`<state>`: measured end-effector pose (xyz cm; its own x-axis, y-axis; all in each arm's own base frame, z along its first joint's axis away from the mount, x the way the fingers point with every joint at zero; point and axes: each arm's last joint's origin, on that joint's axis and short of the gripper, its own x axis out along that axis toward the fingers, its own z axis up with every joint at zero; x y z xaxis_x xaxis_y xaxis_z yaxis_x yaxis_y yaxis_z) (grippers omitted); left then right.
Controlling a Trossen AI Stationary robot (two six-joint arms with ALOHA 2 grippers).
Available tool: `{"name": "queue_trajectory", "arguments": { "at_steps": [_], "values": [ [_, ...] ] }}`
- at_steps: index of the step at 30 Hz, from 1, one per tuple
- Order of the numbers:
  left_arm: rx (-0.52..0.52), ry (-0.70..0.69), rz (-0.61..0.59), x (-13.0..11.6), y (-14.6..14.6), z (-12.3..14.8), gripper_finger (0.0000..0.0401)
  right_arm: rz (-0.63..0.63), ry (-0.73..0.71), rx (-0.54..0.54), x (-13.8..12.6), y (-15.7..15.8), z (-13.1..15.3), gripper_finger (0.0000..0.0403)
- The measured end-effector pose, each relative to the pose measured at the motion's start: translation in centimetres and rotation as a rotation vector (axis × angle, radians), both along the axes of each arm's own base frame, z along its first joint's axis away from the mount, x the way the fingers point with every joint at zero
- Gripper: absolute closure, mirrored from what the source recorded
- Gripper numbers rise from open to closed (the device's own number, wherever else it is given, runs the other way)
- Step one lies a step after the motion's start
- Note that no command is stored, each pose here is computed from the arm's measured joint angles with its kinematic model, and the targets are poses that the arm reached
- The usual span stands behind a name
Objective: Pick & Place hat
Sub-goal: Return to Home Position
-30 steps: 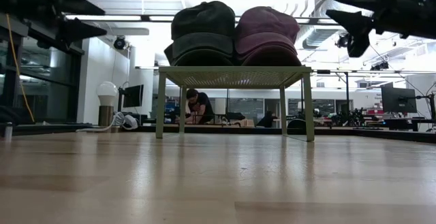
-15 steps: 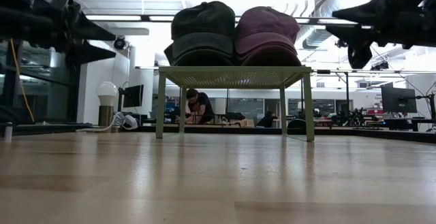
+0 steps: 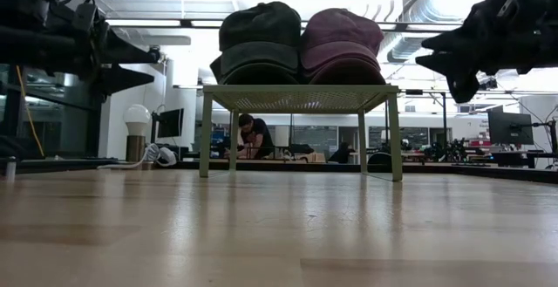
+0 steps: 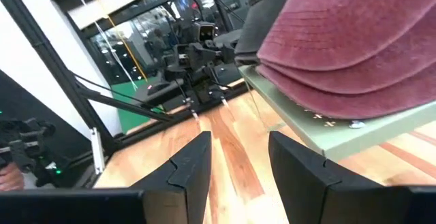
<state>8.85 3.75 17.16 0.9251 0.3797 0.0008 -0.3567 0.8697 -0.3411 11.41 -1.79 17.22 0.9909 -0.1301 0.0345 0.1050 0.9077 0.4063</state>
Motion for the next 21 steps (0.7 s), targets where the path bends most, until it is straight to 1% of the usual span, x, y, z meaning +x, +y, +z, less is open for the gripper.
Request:
{"name": "queue_trajectory", "arguments": {
  "at_steps": [6, 10, 14, 18, 21],
  "values": [
    [-0.004, 0.016, 0.008, 0.06, 0.05, -0.13, 0.0134, -0.024, 0.043, -0.019, 0.0, -0.07, -0.39, 0.0263],
    [-0.004, 0.016, 0.008, 0.05, 0.05, -0.13, 0.0134, 0.004, 0.058, -0.121, 0.01, 0.02, -0.42, 0.0263],
    [0.001, 0.003, 0.007, 0.06, 0.05, -0.04, 0.0134, 0.004, 0.069, -0.208, 0.01, 0.02, -0.42, 0.0263],
    [0.003, -0.002, 0.007, 0.07, 0.05, -0.01, 0.0134, 0.003, 0.075, -0.259, 0.01, 0.02, -0.41, 0.0263],
    [0.004, -0.003, 0.007, 0.07, 0.05, -0.01, 0.0134, 0.003, 0.075, -0.259, 0.01, 0.02, -0.41, 0.0263]
  ]
}}
